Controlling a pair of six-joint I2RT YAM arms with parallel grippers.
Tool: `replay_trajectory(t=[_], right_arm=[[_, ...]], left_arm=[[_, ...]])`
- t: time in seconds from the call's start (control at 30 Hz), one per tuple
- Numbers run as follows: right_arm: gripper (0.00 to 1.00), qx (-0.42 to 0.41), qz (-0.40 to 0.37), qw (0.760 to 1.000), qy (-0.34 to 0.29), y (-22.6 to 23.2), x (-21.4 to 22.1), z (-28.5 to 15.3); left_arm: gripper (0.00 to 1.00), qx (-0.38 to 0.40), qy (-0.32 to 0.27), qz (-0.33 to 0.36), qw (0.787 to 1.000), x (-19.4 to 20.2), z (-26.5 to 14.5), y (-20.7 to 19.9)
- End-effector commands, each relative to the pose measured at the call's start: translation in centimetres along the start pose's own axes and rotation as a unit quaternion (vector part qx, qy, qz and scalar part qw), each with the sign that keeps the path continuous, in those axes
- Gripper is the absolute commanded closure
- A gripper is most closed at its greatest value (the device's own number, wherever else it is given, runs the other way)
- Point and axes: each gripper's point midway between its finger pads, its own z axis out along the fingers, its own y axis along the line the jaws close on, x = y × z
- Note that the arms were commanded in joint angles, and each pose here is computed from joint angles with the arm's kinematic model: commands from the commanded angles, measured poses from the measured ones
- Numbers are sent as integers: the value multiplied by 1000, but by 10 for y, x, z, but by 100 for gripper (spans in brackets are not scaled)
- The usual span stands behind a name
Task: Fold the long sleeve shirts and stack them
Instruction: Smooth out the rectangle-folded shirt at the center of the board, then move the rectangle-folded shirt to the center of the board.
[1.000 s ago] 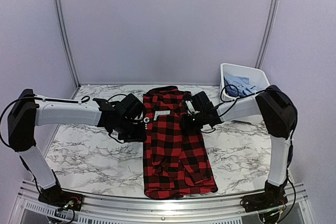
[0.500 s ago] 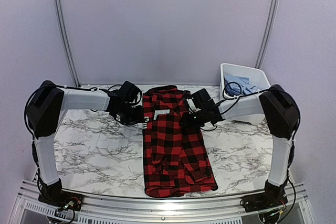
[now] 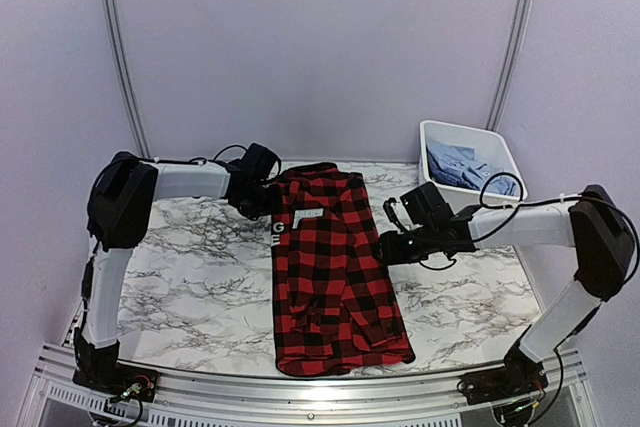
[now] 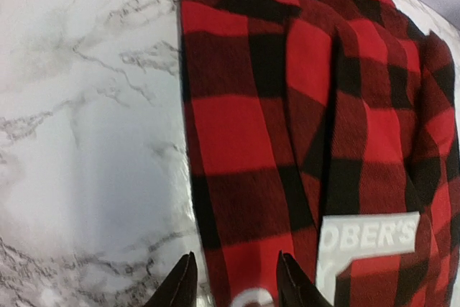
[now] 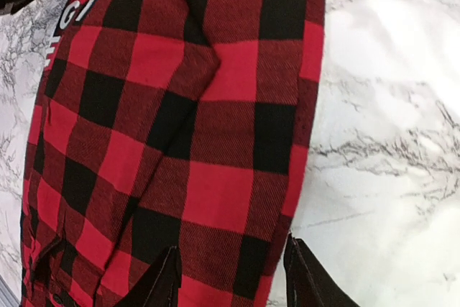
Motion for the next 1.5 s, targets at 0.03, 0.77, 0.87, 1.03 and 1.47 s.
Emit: replay_trajectory(t=[0.03, 0.77, 0.87, 1.03, 1.47], right_arm=[[55, 13, 25, 999, -15, -9, 6, -22], [55, 21, 35, 999, 6, -9, 55, -33], [55, 21, 35, 999, 9, -8, 56, -30], [55, 18, 39, 999, 10, -6, 56, -23], [56, -28, 42, 999, 19, 18, 65, -31]], left_arm=[[62, -60, -18, -14, 998, -15, 36, 33], [100, 11, -31, -67, 997, -59, 81, 22], [100, 16, -46, -84, 995, -80, 82, 30], [100, 47, -65, -94, 992, -110, 83, 31], [42, 65, -80, -73, 992, -124, -5, 19]])
